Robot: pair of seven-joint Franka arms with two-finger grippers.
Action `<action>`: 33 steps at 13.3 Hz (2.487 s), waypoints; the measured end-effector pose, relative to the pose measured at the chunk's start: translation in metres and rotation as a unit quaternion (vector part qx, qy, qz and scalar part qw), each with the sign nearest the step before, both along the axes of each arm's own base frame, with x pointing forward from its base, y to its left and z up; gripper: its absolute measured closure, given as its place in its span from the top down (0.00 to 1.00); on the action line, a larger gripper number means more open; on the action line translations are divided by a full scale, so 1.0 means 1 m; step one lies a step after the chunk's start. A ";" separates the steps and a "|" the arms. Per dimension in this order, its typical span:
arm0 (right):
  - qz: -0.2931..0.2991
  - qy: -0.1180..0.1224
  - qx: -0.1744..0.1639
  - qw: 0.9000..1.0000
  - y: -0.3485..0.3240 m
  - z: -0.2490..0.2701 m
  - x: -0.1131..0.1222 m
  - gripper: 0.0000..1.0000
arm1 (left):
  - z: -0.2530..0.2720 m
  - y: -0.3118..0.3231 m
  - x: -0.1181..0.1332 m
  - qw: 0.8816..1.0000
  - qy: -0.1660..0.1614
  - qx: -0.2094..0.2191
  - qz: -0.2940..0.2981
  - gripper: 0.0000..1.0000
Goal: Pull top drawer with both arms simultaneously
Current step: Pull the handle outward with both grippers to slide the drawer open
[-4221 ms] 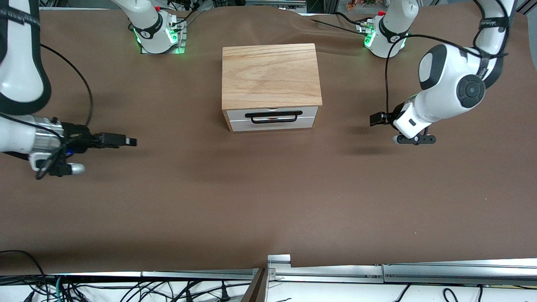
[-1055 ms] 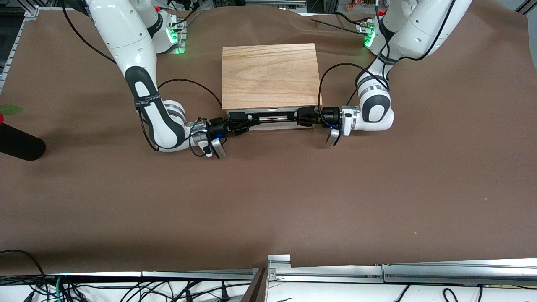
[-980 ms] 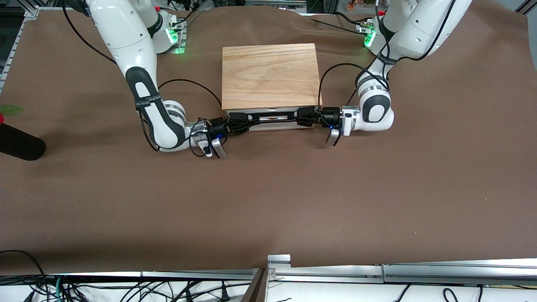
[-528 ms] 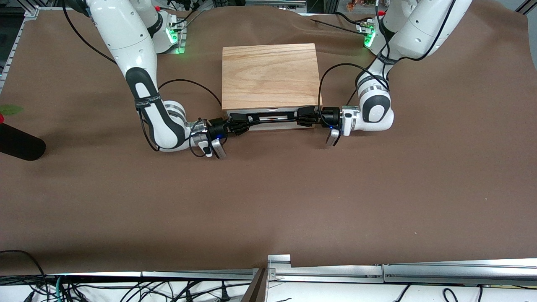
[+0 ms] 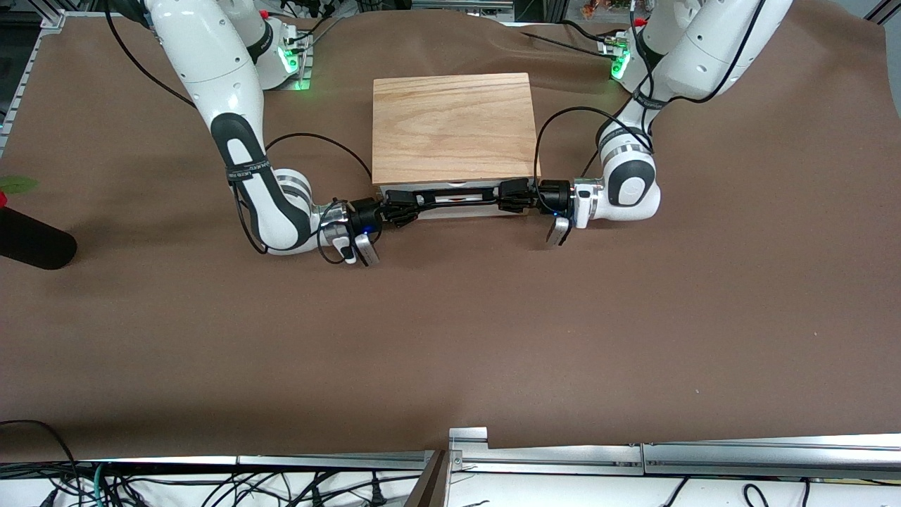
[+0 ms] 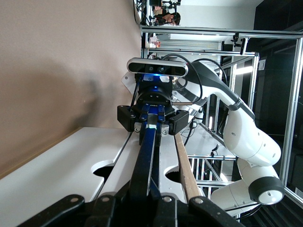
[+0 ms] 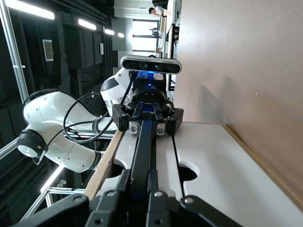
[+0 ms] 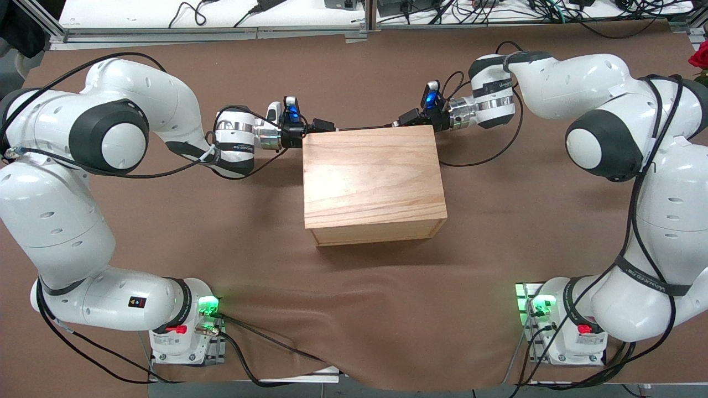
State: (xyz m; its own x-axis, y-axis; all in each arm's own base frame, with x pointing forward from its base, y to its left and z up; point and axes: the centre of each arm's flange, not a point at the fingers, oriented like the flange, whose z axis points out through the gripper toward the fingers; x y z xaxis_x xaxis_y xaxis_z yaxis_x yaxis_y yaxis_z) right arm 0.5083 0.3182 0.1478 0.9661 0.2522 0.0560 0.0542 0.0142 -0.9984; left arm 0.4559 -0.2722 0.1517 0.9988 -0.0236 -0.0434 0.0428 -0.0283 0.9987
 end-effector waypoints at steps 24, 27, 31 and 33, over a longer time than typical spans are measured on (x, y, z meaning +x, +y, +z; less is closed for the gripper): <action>-0.045 0.005 -0.010 0.999 0.009 0.007 0.110 0.18 | 0.011 0.012 0.123 0.997 0.067 0.028 -0.004 0.10; -0.050 0.005 -0.013 0.999 0.009 0.007 0.117 0.18 | 0.011 0.013 0.132 0.997 0.074 0.029 -0.002 0.10; -0.055 0.002 -0.014 0.998 0.009 0.007 0.127 0.18 | 0.012 0.013 0.143 0.997 0.077 0.032 -0.002 0.10; -0.059 0.001 -0.017 0.998 0.009 0.006 0.129 0.18 | 0.010 0.013 0.147 0.996 0.079 0.031 -0.001 0.10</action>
State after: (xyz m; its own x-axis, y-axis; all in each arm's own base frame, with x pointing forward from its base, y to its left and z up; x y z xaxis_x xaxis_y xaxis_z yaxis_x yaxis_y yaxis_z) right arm 0.6376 0.3268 0.1543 0.9891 0.1391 0.0478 0.0519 -0.0257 -0.9983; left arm 0.6030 -0.2589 0.1621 0.9793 -0.0186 -0.2017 0.1992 -0.0910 0.9757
